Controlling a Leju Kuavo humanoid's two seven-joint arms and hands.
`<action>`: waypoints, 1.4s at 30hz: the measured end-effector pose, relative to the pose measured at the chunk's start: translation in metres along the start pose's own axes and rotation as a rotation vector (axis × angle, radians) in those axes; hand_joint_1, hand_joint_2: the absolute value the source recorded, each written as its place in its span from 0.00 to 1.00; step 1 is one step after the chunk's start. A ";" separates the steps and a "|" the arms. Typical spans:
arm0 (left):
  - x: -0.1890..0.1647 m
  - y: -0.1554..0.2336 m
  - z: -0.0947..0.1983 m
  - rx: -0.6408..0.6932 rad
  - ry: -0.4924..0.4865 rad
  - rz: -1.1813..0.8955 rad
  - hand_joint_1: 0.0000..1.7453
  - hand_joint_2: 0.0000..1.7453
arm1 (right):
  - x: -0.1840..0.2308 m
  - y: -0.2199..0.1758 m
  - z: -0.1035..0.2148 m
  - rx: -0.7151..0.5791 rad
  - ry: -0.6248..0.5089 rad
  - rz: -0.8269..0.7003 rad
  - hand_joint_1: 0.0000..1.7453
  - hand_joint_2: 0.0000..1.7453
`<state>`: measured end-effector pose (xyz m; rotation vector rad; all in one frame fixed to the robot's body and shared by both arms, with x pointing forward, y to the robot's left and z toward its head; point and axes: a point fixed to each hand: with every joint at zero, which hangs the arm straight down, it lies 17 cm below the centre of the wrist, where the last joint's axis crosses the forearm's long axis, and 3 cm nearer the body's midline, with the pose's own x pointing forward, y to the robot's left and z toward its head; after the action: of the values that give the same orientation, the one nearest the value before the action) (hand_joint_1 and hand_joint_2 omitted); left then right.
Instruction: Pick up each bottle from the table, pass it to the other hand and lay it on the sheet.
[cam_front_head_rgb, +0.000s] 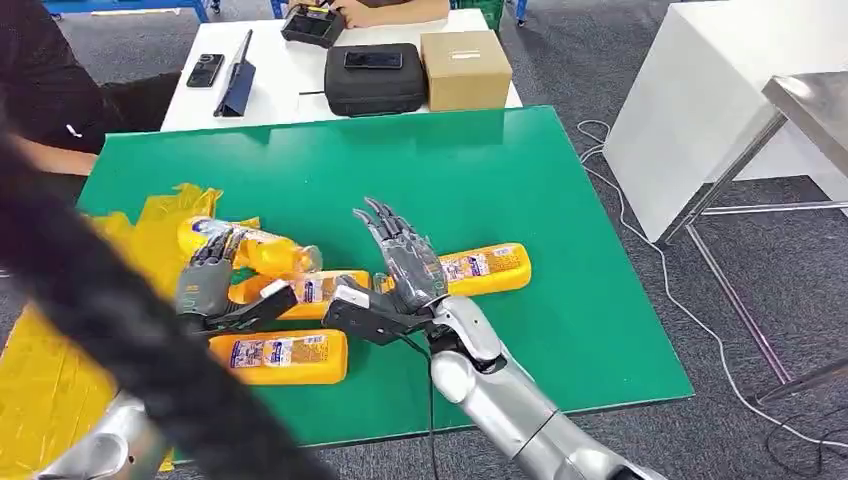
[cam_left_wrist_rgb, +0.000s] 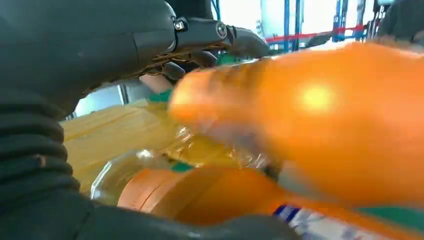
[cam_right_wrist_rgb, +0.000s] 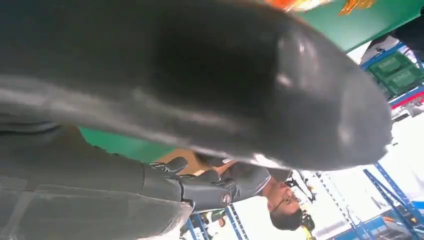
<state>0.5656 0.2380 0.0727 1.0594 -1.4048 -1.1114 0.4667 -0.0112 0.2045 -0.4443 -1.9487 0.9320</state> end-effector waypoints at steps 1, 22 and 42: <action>-0.002 -0.003 0.001 -0.010 0.000 0.001 0.00 0.00 | 0.000 0.000 0.000 0.000 0.000 -0.002 0.00 0.00; -0.011 -0.025 0.014 -0.076 0.020 0.087 0.00 0.00 | 0.004 0.004 0.000 0.011 -0.013 -0.005 0.00 0.00; -0.062 0.154 0.120 0.906 0.152 1.521 0.00 0.00 | -0.021 0.088 0.052 0.279 0.097 -0.006 0.00 1.00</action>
<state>0.4462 0.3390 0.2048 0.2935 -1.9623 0.7412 0.4289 0.0100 0.1099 -0.3153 -1.7004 1.1383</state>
